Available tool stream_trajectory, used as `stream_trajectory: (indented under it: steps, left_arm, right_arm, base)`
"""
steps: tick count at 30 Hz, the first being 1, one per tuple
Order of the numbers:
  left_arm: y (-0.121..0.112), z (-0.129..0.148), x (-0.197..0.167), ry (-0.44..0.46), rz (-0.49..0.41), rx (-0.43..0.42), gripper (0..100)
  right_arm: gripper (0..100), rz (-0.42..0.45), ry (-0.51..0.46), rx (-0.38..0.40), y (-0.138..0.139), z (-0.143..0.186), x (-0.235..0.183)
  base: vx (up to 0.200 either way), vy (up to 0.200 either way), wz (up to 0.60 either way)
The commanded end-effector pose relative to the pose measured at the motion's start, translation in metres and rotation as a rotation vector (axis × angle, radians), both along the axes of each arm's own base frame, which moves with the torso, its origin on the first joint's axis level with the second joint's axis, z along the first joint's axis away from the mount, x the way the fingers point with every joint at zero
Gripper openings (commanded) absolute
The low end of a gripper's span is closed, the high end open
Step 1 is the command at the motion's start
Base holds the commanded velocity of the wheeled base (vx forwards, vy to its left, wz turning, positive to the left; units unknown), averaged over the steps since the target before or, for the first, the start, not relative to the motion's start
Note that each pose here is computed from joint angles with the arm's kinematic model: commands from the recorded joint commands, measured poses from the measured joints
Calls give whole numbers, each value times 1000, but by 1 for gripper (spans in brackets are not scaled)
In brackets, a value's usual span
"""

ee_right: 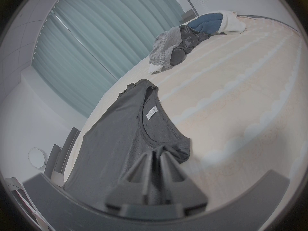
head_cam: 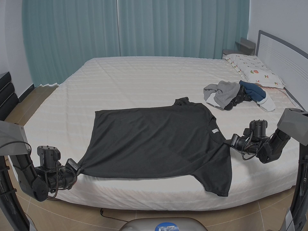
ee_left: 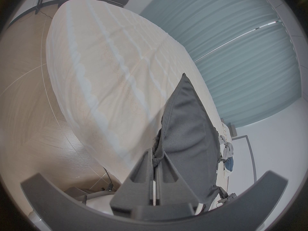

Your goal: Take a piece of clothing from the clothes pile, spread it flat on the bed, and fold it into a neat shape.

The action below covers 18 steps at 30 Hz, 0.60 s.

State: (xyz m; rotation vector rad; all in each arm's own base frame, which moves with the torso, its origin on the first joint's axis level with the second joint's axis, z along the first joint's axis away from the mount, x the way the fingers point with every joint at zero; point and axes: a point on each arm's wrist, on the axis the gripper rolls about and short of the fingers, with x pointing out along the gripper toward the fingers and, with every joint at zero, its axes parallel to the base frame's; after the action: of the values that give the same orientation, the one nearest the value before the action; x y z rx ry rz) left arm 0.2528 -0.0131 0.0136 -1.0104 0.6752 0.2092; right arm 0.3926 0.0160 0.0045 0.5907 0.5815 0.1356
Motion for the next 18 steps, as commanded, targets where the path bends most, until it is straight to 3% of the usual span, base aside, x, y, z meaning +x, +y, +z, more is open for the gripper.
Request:
stream_trajectory:
  steps: [1,6,9,10,13,18]
  left_arm:
    - [0,-1,0,3,2,-2,0]
    - [0,-3,1,10,1,0,0]
    - [0,-3,1,10,1,0,0]
    - [0,-3,1,12,1,0,0]
    - [1,-4,1,15,3,0,0]
    - [1,-5,1,20,4,-3,0]
  right_arm:
    - [100,-9,1,2,-4,-3,1]
    - [100,-35,-6,8,-20,16,-16]
    - [100,-5,0,22,-24,22,-30]
    - [100,67,16,43,-26,27,-48]
    - [100,154,44,44,-28,25,-72]
    - [100,235,102,-7,-25,10,-98]
  base:
    - [0,0,0]
    - [0,0,0]
    - [0,0,0]
    - [0,0,0]
    - [0,0,0]
    - [0,0,0]
